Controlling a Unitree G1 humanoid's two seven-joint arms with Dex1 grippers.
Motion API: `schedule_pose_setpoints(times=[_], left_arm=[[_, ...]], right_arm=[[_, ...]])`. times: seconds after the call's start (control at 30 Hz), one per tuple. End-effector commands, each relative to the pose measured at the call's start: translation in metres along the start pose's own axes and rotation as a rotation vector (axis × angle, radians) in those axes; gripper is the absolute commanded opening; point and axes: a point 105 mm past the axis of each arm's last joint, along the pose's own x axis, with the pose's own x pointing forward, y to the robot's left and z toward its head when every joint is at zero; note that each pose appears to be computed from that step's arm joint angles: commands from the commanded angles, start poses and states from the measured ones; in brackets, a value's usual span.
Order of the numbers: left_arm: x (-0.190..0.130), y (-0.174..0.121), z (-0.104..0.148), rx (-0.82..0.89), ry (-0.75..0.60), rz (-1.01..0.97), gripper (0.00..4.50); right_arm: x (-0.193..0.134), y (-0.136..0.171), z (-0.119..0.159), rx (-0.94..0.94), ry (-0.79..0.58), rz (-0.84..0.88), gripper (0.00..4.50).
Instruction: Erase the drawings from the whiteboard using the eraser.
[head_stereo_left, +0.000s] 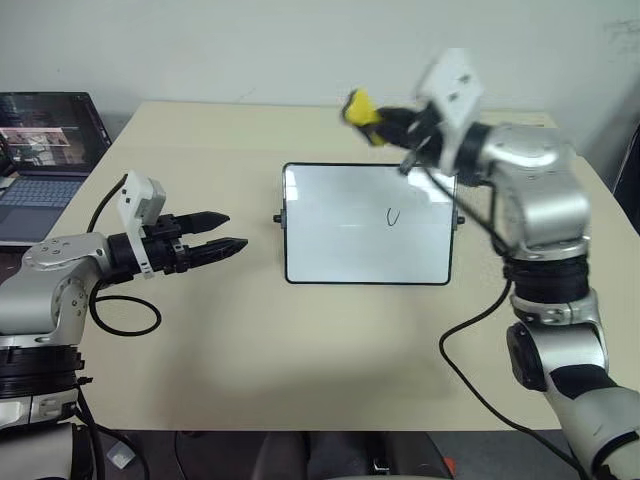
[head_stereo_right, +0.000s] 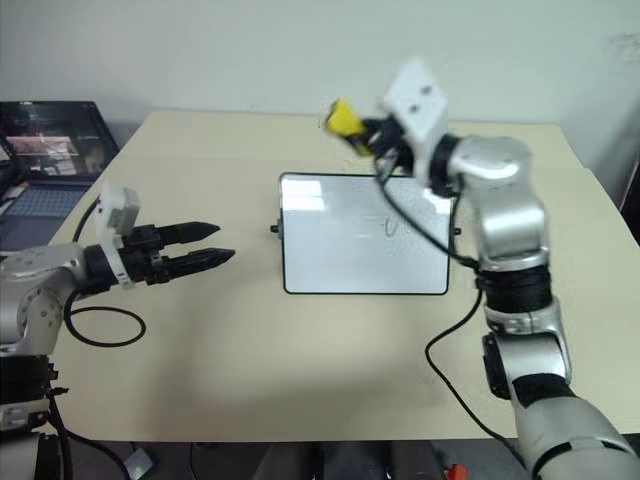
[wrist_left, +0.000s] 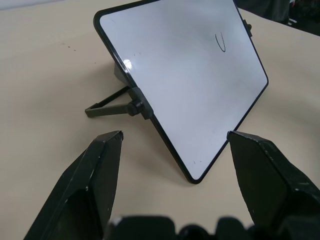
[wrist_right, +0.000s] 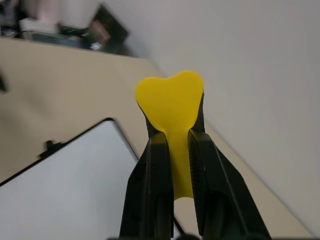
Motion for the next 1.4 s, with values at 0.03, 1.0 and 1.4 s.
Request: schedule_pose_setpoints(times=[0.03, 1.0, 1.4], left_arm=[[-0.007, 0.001, 0.015, 0.051, -0.034, 0.01, 3.63], [-0.008, 0.001, 0.014, 0.053, -0.017, -0.005, 3.63], [-0.008, 0.003, 0.016, 0.053, -0.012, -0.002, 3.63]], right_arm=[[-0.028, -0.02, -0.013, 0.077, -0.003, -0.174, 0.15], [-0.158, 0.045, -0.12, 0.23, 0.173, -0.88, 0.15], [-0.097, 0.042, -0.08, 0.034, 0.182, -0.455, 0.15]])
